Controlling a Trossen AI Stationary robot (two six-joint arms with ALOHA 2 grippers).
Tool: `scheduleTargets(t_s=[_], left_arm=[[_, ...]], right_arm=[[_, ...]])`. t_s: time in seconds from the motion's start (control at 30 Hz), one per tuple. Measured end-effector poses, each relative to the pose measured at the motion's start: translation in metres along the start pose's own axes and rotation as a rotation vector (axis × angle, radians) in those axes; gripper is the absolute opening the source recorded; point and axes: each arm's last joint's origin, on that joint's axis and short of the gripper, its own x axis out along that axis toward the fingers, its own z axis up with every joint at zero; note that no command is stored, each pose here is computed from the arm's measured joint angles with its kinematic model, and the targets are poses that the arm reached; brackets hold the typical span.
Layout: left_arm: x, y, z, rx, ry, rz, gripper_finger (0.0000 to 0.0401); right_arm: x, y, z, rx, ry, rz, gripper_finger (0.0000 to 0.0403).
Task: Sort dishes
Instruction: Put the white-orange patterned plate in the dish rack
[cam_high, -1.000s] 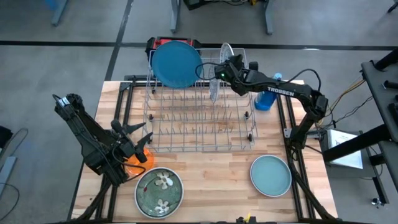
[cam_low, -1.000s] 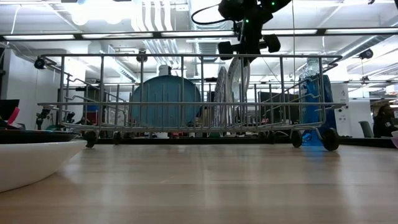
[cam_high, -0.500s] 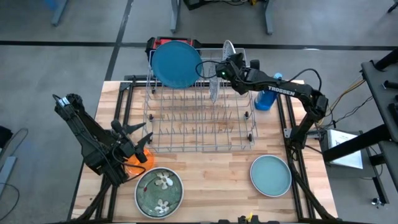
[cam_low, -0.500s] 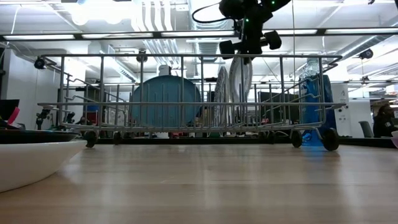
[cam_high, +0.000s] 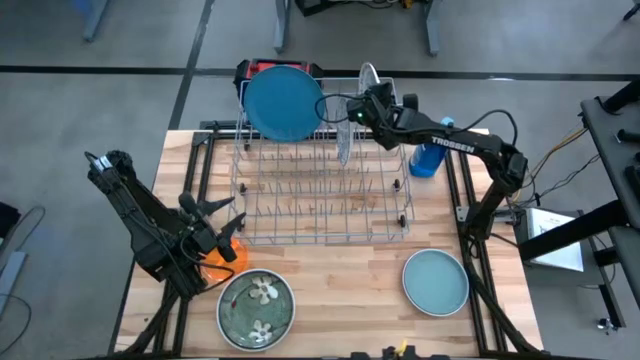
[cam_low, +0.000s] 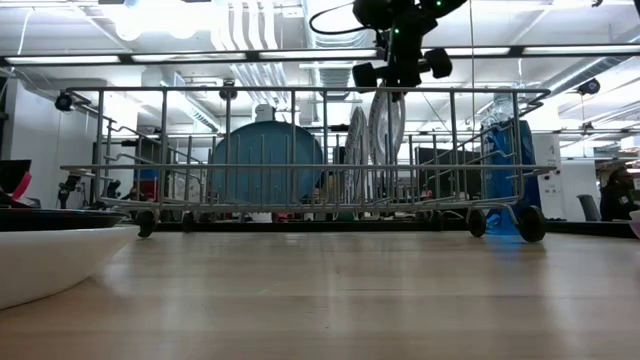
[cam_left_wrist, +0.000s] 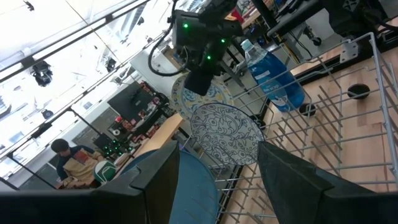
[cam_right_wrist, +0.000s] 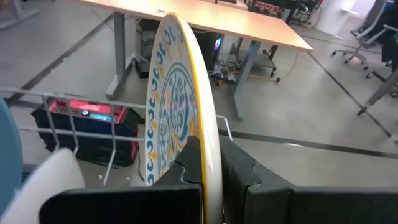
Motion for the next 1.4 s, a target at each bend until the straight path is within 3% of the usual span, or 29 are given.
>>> scheduleTargets(t_s=[0.7,1.4], left_arm=[[0.000,0.000,0.000,0.000,0.000,0.000,0.0206],[0.000,0.000,0.000,0.001,0.000,0.000,0.0206]], right_arm=[[0.011,0.015,-0.016,-0.011,0.030,0.007,0.0008],[0.009,0.015,-0.004,0.025,0.022,0.033,0.0008]])
